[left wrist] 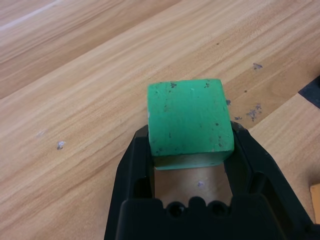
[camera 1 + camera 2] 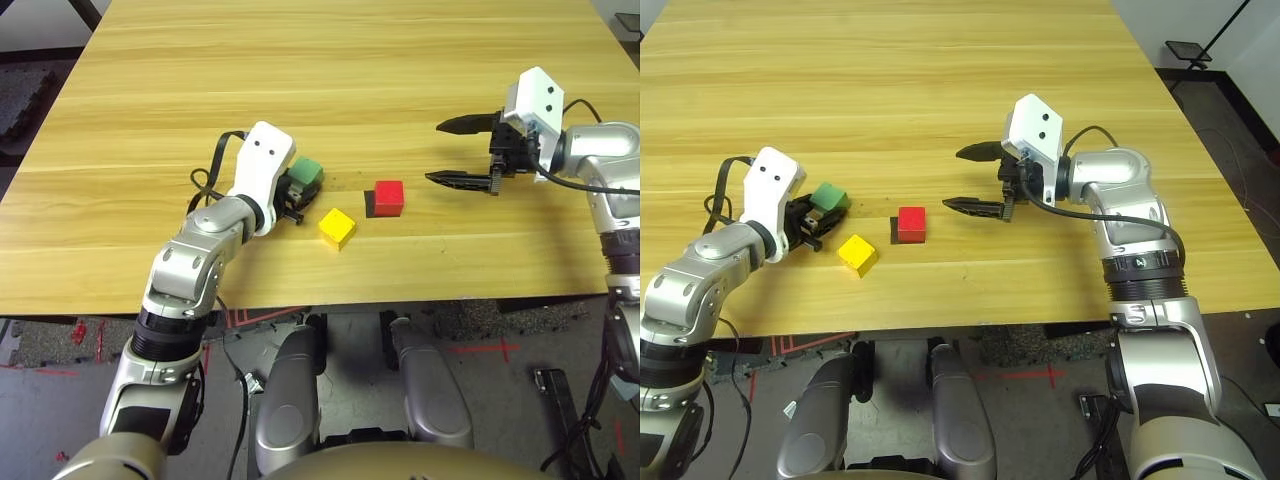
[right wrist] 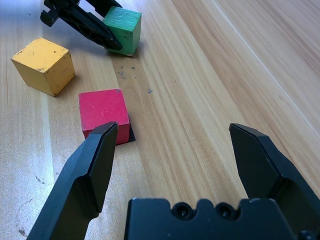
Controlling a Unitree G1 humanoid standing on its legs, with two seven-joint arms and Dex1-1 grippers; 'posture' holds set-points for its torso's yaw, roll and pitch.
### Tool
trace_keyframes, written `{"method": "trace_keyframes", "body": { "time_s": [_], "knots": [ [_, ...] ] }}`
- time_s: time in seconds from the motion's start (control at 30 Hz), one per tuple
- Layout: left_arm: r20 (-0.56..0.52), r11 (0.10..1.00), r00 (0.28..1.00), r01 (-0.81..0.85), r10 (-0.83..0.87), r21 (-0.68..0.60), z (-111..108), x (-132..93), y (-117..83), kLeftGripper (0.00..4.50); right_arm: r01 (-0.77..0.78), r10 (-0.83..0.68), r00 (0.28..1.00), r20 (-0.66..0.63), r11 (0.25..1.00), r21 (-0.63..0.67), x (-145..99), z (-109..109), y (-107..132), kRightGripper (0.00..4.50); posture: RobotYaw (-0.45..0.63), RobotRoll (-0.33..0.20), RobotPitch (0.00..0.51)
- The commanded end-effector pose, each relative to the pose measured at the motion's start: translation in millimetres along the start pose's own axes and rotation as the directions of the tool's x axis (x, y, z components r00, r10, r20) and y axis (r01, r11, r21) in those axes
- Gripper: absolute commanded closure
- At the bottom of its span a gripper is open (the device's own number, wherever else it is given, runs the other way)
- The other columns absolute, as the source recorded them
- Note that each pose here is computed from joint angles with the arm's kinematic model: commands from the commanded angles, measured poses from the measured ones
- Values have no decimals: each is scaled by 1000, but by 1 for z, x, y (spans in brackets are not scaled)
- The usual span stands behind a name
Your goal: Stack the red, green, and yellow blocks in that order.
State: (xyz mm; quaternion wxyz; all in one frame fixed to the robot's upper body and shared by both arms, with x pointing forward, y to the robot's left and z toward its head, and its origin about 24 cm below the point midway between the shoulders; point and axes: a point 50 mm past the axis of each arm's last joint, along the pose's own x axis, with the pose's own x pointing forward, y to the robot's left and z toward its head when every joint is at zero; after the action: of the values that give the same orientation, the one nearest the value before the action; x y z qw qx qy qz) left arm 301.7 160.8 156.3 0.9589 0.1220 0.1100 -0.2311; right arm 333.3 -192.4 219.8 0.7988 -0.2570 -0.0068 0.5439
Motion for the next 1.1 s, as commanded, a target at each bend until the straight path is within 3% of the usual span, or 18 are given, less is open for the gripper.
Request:
{"method": "trace_keyframes", "body": {
  "time_s": [0.03,0.13,0.23,0.33,0.43,0.87,1.1],
  "knots": [
    [23,1000,1000,10,-10,25,4,1,5,2432,-5,5,1000,-3,1000,-2,-1,-3,3,0,310,97,274],
    [64,998,997,50,-53,48,17,0,9,2432,-3,3,1000,-5,1000,0,0,-4,3,0,316,101,272],
    [124,968,964,222,-236,119,39,-7,1,2432,-6,6,1000,-5,1000,-1,0,-4,3,0,325,108,270],
    [98,872,877,444,-470,208,50,-17,-13,2432,-6,6,1000,-4,1000,-2,0,-4,1,0,329,111,271],
    [54,813,829,530,-557,239,54,-20,-14,2432,-12,12,1000,-7,1000,-3,-2,-3,0,0,331,114,272],
    [43,740,772,590,-634,322,76,13,-27,2432,-134,137,990,-45,989,60,-31,6,18,0,278,100,278],
    [32,673,715,641,-698,370,79,17,-42,2432,-125,130,989,-68,990,69,-40,6,25,0,242,95,262]
  ]
}}
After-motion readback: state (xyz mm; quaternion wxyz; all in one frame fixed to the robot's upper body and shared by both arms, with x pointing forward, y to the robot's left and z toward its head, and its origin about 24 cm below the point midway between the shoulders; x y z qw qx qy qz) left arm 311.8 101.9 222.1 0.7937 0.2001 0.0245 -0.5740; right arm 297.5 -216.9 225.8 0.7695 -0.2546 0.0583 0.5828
